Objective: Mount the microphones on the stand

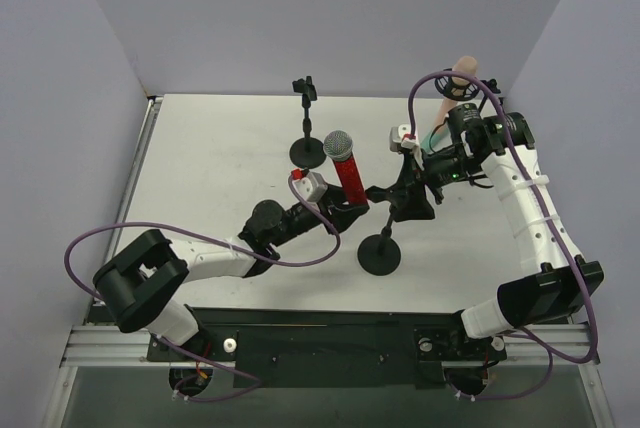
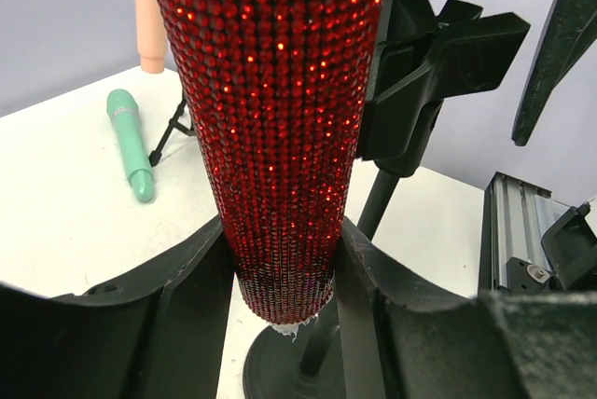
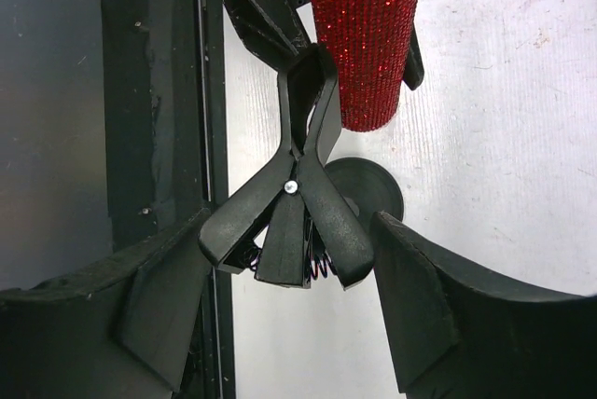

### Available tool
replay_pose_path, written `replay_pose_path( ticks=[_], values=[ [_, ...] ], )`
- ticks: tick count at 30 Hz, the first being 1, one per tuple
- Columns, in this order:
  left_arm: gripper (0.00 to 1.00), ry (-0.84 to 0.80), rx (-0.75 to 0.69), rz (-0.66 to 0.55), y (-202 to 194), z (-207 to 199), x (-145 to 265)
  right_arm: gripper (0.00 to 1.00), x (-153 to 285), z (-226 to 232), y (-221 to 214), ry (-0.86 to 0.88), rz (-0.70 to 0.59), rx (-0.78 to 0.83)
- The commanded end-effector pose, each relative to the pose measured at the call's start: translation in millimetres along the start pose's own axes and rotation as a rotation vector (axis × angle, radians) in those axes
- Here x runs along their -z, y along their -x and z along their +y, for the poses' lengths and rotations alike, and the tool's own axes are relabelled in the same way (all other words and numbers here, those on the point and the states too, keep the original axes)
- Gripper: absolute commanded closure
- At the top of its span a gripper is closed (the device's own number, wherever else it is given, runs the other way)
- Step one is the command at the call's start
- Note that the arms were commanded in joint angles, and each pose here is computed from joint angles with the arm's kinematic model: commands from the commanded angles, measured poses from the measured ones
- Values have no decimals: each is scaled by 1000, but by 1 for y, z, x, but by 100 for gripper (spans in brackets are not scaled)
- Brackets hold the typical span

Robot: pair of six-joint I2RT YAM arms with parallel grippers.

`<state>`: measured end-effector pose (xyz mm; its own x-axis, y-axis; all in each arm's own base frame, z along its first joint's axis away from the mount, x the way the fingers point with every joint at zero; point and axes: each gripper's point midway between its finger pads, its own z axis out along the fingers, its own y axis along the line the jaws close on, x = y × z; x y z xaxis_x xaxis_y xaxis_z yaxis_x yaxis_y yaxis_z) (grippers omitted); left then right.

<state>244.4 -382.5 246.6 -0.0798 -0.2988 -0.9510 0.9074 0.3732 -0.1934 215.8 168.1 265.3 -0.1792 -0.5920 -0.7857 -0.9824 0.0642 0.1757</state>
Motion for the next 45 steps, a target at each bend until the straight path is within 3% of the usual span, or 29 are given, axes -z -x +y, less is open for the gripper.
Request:
replay_pose_path(
  ticks=[1, 4, 6, 7, 9, 13, 18, 20, 24, 30, 34, 42, 45],
  values=[
    [100, -3, -16, -121, 38, -5, 3, 37, 2, 21, -7, 53, 21, -64],
    [100, 2, -14, -116, 35, -5, 6, 44, 3, 20, -7, 49, 18, -65],
    [100, -11, -15, -114, 35, -7, 7, 61, 3, 20, -6, 50, 17, -65],
    [100, -27, -14, -111, 35, -11, 7, 77, 3, 20, -6, 50, 17, -63],
    [100, -58, -12, -100, 33, -16, 5, 88, 3, 21, -6, 54, 15, -58],
    [100, -89, 2, -79, 27, -21, -1, 97, 2, 23, -7, 65, 15, -60],
    [100, -125, 17, -51, 16, -29, -11, 98, 2, 23, -7, 66, 16, -62],
    [100, -119, 27, -59, 15, -28, -11, 92, 2, 22, -7, 62, 16, -70],
    [100, -30, 20, -92, 20, -15, 3, 45, 9, 29, -8, 33, 15, -91],
    [100, 12, -4, -69, 23, -10, 20, 19, 14, 35, -18, -78, 47, -79],
    [100, 28, -19, -50, 22, -6, 25, 10, 8, 29, -16, -174, 47, -82],
    [100, 33, -16, -53, 24, -5, 27, 4, 7, -20, 5, -497, -2, -152],
    [100, 38, -15, -48, 21, -4, 27, 3, 5, -25, 8, -541, -23, -177]
  ],
)
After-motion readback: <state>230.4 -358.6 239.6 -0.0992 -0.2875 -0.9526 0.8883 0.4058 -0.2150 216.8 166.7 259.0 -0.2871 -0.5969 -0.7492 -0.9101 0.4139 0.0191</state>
